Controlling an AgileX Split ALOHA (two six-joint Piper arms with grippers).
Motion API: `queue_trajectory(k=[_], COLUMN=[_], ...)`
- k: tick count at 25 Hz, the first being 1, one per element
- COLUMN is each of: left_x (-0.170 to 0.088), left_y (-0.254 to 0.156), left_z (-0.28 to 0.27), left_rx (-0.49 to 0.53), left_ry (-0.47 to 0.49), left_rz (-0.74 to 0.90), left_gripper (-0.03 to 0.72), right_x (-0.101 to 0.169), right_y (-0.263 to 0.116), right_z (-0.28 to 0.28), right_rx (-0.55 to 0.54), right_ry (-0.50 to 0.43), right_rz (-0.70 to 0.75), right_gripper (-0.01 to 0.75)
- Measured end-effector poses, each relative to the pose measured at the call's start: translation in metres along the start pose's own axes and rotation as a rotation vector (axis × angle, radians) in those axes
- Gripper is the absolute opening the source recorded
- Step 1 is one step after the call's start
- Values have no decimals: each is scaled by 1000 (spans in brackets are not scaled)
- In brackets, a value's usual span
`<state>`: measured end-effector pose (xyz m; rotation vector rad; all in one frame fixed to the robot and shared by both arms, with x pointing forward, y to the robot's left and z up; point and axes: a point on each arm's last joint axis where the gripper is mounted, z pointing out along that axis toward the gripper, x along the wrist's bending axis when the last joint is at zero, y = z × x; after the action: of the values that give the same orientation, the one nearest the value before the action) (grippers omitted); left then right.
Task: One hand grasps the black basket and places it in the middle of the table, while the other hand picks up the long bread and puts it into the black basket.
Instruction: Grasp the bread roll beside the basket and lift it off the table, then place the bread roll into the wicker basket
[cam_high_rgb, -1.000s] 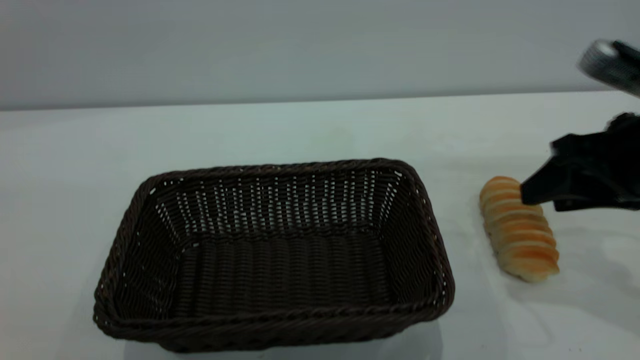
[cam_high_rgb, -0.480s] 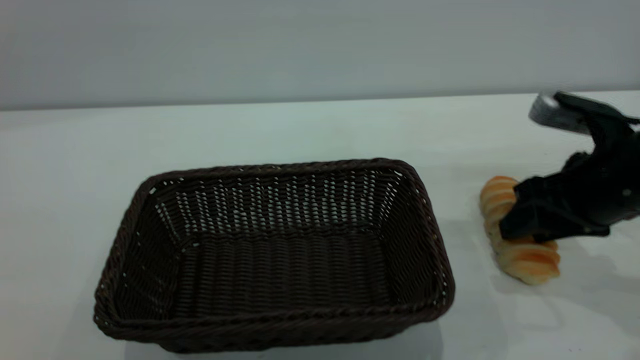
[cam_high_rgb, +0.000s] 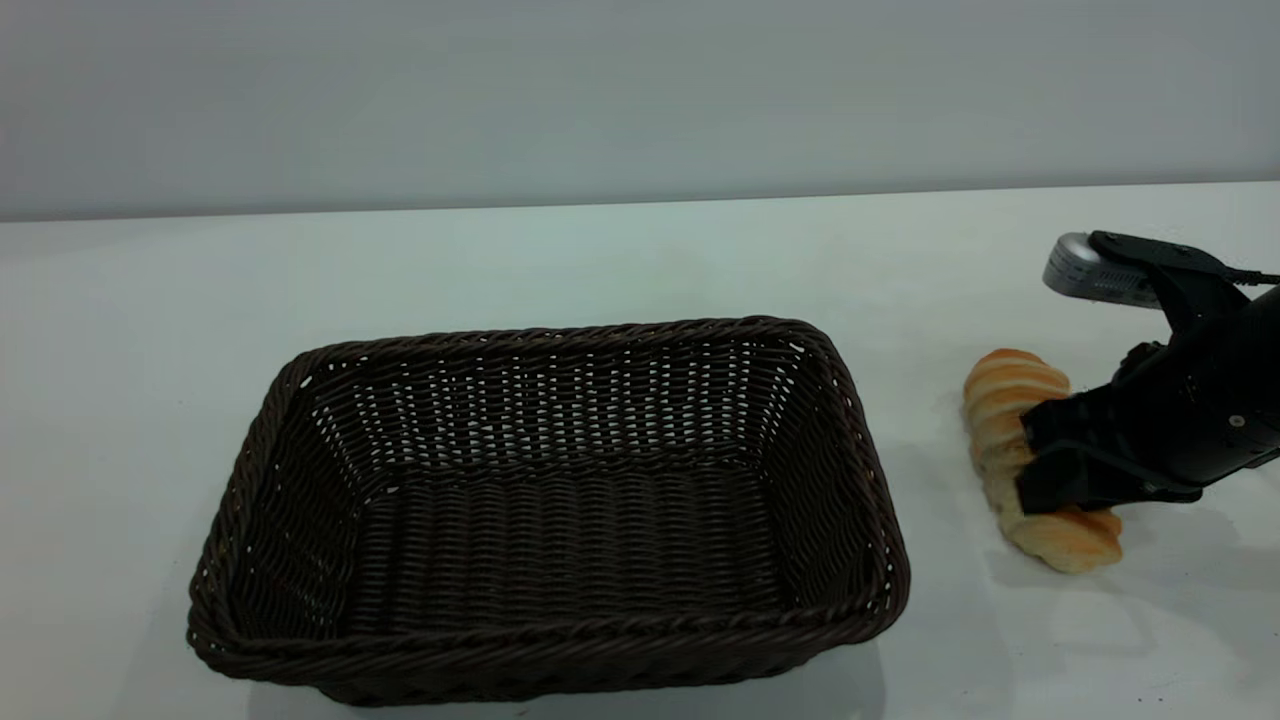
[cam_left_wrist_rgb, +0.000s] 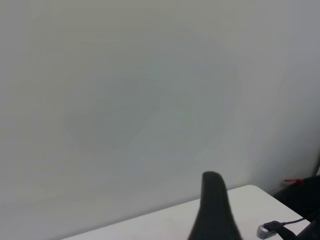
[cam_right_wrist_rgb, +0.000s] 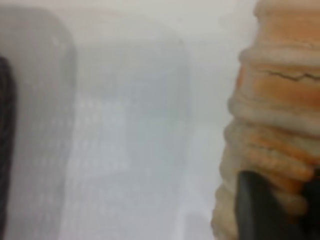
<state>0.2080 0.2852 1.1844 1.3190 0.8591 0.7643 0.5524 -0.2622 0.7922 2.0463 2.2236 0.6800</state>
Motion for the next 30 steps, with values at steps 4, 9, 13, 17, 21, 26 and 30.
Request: queue_trajectory(k=[4, 9, 13, 17, 21, 26, 30], left_x=[0, 0, 0, 0, 0, 0, 0], left_y=[0, 0, 0, 0, 0, 0, 0], left_z=[0, 0, 0, 0, 0, 0, 0], left_rx=[0, 0, 0, 0, 0, 0, 0], left_ry=[0, 0, 0, 0, 0, 0, 0], left_rz=[0, 1, 1, 1, 1, 1, 1], left_gripper=[594, 594, 594, 594, 594, 594, 594], right_x=[-1, -1, 21, 57, 111, 180, 198], right_y=[2, 24, 57, 68, 59, 28, 10], right_z=[-2, -38, -98, -143, -154, -133, -104], right_rx=[-6, -103, -320, -477, -461, -334, -256], right_ry=[-13, -126, -81, 145, 378, 482, 452], right_rz=[-8, -61, -128, -167, -291, -479, -543], right_gripper=[42, 36, 36, 36, 36, 36, 36])
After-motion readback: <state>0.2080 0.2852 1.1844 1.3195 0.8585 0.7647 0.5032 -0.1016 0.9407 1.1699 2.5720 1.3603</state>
